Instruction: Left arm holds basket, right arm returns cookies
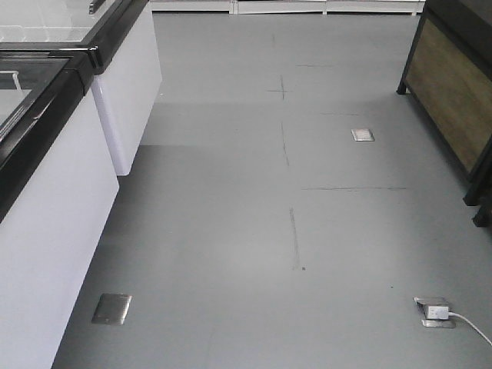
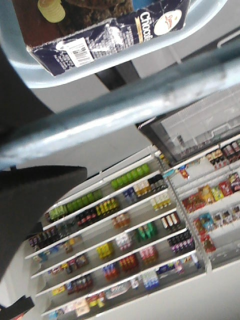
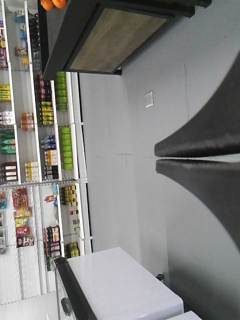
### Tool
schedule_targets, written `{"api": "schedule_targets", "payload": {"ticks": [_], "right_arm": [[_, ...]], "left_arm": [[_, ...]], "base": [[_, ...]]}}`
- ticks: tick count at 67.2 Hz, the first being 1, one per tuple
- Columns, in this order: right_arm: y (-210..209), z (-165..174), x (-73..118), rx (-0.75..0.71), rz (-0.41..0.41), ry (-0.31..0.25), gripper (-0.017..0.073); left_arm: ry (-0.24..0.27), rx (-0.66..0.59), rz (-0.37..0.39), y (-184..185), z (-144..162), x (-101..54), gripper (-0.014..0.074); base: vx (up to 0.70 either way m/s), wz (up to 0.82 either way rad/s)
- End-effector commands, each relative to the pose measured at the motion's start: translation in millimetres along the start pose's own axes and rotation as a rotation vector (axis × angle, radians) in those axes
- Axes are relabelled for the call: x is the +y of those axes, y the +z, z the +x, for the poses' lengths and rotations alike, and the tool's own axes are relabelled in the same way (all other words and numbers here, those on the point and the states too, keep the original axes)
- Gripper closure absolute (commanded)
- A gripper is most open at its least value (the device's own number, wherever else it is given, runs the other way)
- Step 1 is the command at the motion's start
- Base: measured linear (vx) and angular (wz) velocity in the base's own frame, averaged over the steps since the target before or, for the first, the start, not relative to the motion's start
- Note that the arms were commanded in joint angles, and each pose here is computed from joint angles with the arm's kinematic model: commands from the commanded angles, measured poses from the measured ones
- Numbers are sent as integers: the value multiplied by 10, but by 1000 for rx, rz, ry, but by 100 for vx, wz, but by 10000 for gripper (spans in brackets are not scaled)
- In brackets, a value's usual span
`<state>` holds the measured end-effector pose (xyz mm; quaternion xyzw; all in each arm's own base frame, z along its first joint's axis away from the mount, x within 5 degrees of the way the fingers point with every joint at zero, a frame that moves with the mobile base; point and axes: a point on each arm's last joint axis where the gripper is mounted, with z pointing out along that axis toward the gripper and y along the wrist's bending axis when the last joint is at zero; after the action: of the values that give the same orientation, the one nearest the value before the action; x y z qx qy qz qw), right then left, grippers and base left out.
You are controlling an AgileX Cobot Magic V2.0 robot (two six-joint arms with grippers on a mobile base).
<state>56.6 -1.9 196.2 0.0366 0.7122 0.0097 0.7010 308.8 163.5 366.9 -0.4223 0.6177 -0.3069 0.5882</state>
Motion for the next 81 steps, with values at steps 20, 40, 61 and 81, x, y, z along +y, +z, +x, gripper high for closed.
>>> {"api": "schedule_targets", "payload": {"ticks": [20, 40, 61, 81], "right_arm": [[-5, -58, -5, -73, 7, -11, 567], [-5, -58, -5, -73, 7, -11, 567], [-5, -58, -5, -73, 7, -11, 567], [-5, -58, -5, -73, 7, -11, 567]], "left_arm": [[-85, 163, 334, -315, 147, -746, 601], [-81, 402, 443, -355, 877, -1111, 601], [-31, 629, 535, -768, 1664, -1320, 601], [-4, 797, 589, -1328, 2139, -1262, 601]], "base": [[0, 0], [0, 0], [0, 0], [0, 0]]}}
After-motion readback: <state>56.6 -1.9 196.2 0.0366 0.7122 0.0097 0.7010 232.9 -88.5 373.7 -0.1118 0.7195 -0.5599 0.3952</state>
